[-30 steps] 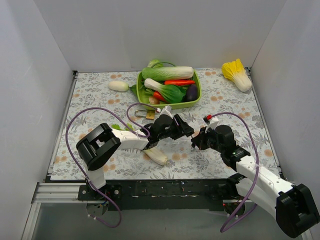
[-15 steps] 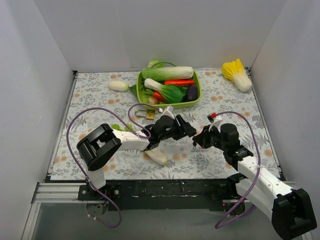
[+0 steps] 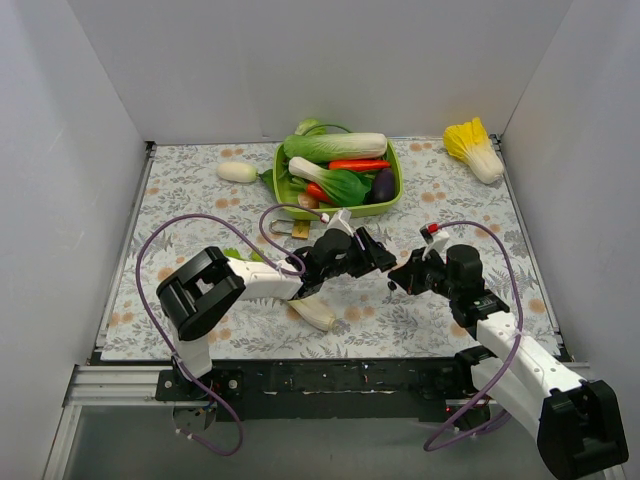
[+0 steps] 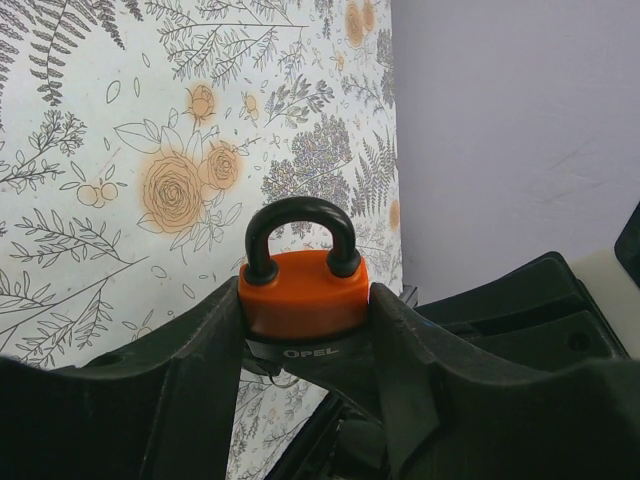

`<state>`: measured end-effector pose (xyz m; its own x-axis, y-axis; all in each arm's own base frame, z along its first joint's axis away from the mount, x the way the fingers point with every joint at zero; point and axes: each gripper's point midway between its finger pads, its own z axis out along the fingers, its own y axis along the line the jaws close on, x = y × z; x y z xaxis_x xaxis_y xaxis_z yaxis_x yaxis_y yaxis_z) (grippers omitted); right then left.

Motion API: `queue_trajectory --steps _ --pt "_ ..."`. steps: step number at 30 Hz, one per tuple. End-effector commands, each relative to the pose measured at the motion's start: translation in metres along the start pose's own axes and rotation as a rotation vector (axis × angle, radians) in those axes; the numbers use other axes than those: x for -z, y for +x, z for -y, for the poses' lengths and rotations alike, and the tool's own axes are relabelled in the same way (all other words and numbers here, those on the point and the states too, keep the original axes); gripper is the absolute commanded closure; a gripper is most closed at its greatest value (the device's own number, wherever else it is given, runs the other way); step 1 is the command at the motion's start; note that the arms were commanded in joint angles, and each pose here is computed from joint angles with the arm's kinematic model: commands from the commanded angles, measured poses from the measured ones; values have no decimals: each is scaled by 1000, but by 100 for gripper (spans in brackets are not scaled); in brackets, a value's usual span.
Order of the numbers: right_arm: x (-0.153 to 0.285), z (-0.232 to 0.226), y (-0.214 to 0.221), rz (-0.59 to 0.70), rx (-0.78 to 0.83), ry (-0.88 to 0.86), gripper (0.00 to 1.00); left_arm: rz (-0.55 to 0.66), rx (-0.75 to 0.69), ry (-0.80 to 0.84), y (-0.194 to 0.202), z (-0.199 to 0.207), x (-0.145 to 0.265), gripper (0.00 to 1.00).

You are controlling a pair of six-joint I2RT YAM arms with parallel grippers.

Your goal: Unlock with the key

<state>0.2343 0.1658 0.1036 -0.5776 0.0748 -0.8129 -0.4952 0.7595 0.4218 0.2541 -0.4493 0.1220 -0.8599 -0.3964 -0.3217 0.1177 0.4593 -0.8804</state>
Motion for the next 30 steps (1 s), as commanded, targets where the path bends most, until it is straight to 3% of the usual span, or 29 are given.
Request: queue_trajectory --steps 1,15,30 --pt "19 14 -138 489 99 136 99 -456 -48 123 123 32 45 100" --pt "24 28 -138 521 21 178 99 -465 -80 159 127 37 47 100" --pt "18 0 -124 438 -63 -42 99 -406 -202 293 114 65 72 100"
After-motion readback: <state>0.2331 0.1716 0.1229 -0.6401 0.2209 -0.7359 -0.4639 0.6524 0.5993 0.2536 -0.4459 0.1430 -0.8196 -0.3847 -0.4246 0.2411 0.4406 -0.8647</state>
